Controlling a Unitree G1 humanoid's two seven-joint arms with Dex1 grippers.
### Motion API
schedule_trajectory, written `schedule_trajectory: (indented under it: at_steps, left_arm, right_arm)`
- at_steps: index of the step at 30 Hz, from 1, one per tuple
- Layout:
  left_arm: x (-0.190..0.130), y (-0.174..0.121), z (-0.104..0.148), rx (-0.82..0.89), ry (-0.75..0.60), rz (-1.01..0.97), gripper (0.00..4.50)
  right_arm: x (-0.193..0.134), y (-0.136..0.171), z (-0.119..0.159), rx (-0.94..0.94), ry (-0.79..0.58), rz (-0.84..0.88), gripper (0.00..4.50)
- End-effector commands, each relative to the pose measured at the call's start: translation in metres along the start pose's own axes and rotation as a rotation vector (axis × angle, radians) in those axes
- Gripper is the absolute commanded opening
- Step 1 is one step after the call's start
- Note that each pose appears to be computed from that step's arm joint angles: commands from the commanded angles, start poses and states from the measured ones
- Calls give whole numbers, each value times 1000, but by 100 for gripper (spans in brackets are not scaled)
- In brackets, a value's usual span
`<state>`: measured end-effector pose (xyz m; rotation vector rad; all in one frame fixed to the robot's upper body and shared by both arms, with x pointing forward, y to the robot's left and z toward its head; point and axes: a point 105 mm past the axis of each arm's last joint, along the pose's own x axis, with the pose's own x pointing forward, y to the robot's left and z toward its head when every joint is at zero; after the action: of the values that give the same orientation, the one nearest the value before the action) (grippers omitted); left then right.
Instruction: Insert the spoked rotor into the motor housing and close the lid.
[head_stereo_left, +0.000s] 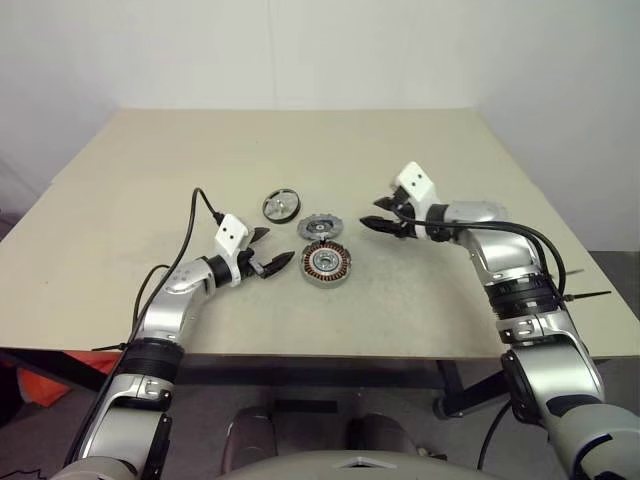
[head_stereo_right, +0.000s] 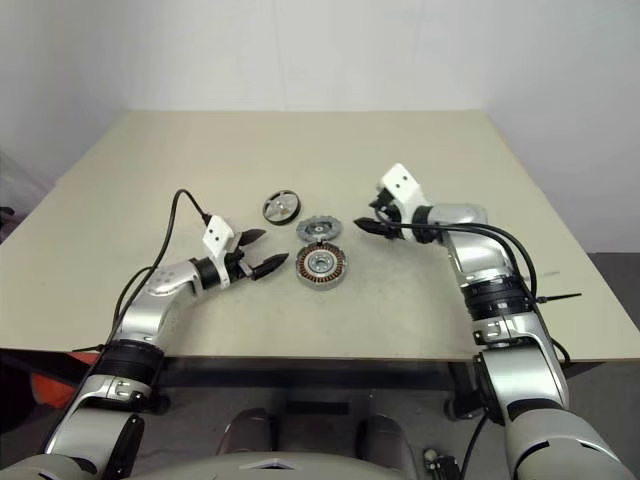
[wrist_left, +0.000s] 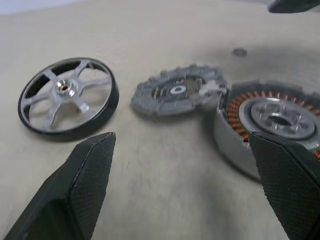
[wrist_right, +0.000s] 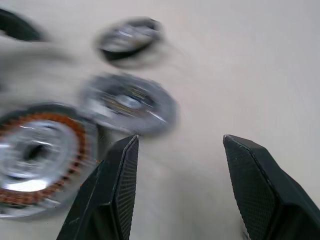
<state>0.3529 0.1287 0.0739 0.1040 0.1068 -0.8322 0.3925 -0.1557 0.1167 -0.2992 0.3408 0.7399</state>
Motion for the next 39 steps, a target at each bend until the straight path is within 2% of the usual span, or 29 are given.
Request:
schedule_trajectory:
  at_steps: [1,11,24,37,39]
  left_arm:
    - [0,6,18,39,-41,-9,450]
    - [10,3,21,43,-44,-30,450]
    - [10,2,20,38,-48,-16,450]
    - [7,5,20,47,-48,7,450]
    - [8,5,20,49,-48,8,450]
  right_arm:
    - [-15,-25,-4,67,-51,-124,274]
    - [-16,-52,-24,176,-69,-257,274]
    - [14,-44,-22,149,-78,-231,274]
    - [19,-42,-49,159,5,-250,274]
    - [18,-43,-52,155,20,-262,235]
